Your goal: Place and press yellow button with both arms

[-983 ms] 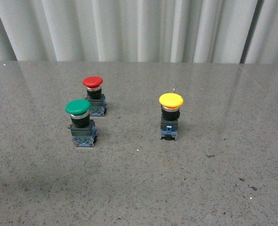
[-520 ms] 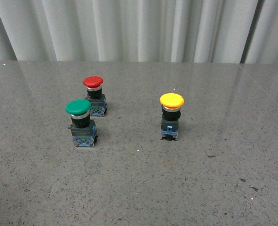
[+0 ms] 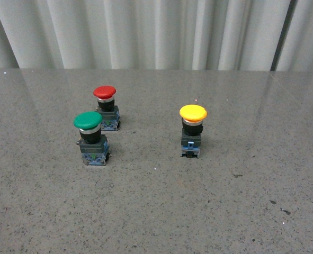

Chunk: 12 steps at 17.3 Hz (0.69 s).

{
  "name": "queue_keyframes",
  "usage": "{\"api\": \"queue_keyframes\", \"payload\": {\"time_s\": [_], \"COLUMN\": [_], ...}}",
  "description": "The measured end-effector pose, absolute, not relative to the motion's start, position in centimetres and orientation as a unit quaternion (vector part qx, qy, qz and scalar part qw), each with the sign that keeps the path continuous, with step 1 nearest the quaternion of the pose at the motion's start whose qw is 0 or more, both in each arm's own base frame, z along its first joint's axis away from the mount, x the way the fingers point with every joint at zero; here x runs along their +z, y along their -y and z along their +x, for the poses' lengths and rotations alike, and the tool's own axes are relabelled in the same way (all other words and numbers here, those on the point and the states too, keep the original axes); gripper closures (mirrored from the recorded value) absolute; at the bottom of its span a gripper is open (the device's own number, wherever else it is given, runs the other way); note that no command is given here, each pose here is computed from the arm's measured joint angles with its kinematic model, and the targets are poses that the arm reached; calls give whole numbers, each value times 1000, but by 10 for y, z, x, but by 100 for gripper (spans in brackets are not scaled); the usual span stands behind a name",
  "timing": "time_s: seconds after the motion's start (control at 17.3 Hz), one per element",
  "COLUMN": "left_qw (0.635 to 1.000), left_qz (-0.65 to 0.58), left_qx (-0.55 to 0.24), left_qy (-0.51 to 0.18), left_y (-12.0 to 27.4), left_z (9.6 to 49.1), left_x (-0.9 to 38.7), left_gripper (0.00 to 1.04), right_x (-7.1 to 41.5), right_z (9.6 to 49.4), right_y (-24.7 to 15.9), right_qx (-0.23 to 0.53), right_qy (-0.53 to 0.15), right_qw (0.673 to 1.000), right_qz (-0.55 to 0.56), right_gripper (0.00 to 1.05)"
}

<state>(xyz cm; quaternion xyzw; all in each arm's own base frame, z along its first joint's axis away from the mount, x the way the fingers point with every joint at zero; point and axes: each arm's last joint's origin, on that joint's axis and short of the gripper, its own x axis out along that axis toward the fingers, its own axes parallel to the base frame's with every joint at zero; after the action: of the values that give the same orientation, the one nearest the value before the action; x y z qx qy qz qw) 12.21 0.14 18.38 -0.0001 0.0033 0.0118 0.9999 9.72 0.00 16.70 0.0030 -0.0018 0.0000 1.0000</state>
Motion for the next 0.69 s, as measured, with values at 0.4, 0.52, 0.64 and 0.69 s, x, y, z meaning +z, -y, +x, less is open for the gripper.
{"api": "queue_keyframes", "payload": {"time_s": [0.4, 0.52, 0.64, 0.69], "left_qw": [1000, 1000, 1000, 1000], "left_qz": [0, 0, 0, 0], "left_qx": [0, -1, 0, 0], "left_qy": [0, 1, 7, 8], "left_y": [0, 0, 0, 0], "left_z": [114, 112, 110, 109], "left_x": [177, 170, 171, 171], "left_gripper": [101, 101, 101, 101], "right_x": [167, 167, 167, 167], "right_z": [97, 97, 97, 97], "right_y": [0, 0, 0, 0], "right_qx": [0, 0, 0, 0], "right_qy": [2, 2, 2, 2], "right_qw": [1000, 1000, 1000, 1000], "right_qz": [3, 3, 3, 3], "right_gripper": [7, 7, 7, 7]}}
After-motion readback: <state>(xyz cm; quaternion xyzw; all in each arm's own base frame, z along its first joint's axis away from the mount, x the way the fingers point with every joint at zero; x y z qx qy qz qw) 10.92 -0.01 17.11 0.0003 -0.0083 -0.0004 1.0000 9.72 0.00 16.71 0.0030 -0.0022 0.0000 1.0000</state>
